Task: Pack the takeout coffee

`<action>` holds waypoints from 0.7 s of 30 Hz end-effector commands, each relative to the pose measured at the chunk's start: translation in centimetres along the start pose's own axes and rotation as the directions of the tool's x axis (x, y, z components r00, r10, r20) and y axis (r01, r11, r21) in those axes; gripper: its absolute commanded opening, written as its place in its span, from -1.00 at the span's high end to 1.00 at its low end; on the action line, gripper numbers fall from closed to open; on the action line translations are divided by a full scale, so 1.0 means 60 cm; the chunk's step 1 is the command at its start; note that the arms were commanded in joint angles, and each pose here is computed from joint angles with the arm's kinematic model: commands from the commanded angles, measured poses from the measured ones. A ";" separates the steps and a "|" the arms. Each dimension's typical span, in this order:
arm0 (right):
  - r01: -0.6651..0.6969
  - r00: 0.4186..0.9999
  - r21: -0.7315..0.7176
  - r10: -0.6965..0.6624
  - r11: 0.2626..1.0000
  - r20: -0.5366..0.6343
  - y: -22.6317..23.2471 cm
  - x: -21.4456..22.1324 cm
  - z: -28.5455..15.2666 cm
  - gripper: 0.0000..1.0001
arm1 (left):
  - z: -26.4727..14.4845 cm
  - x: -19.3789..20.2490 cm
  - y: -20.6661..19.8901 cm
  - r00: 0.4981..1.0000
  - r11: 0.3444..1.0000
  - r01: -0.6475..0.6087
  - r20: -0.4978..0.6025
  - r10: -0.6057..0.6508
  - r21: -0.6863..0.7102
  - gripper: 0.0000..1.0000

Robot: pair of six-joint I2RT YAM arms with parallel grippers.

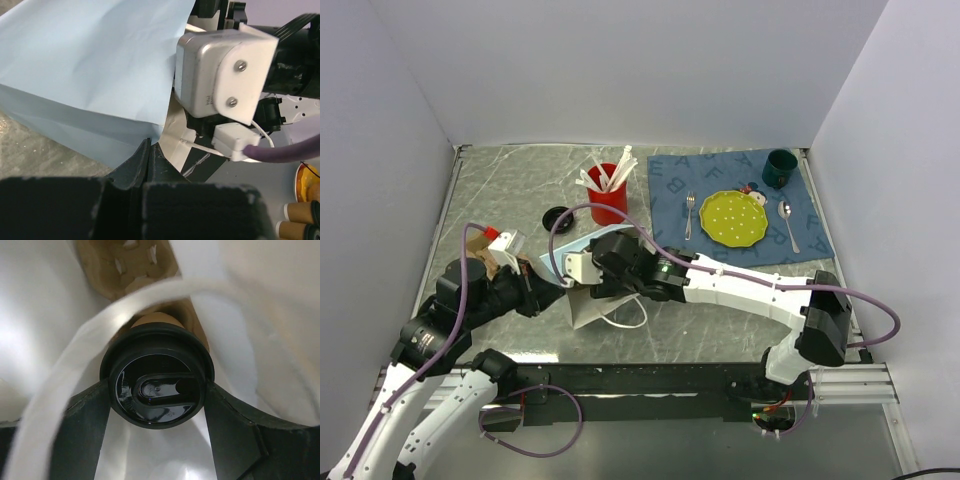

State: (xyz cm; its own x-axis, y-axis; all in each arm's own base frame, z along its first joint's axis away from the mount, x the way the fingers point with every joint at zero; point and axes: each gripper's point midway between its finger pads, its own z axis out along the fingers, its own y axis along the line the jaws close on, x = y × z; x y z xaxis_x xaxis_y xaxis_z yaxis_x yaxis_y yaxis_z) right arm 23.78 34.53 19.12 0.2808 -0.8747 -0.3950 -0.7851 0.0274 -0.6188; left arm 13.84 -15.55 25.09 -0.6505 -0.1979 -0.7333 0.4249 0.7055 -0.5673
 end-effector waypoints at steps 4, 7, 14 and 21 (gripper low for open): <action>-0.062 0.986 -0.011 0.063 0.998 0.153 -0.024 -0.062 -0.018 0.44 | -0.001 -0.004 -0.009 1.000 1.000 0.017 0.006 -0.017 0.020 0.98; -0.092 0.977 0.004 0.090 0.996 0.196 -0.045 -0.078 -0.051 0.44 | 0.000 -0.003 -0.001 1.000 1.000 0.020 0.007 -0.019 -0.004 0.98; -0.138 0.969 -0.001 0.135 0.990 0.207 -0.044 -0.060 -0.131 0.44 | 0.002 -0.010 0.004 1.000 1.000 0.015 0.023 -0.015 -0.023 0.98; -0.216 0.949 -0.014 0.213 0.976 0.233 -0.036 -0.038 -0.217 0.44 | 0.007 -0.007 0.008 1.000 1.000 0.011 0.012 -0.011 -0.028 0.98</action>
State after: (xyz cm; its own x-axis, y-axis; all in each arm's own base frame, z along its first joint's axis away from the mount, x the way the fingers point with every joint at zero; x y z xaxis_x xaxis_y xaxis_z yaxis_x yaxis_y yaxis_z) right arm 19.03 32.17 27.07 0.2733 -0.7582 -0.5920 -0.8294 0.1259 -0.5442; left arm 14.04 -15.35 24.98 -0.6484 -0.2044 -0.7333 0.4120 0.7158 -0.5638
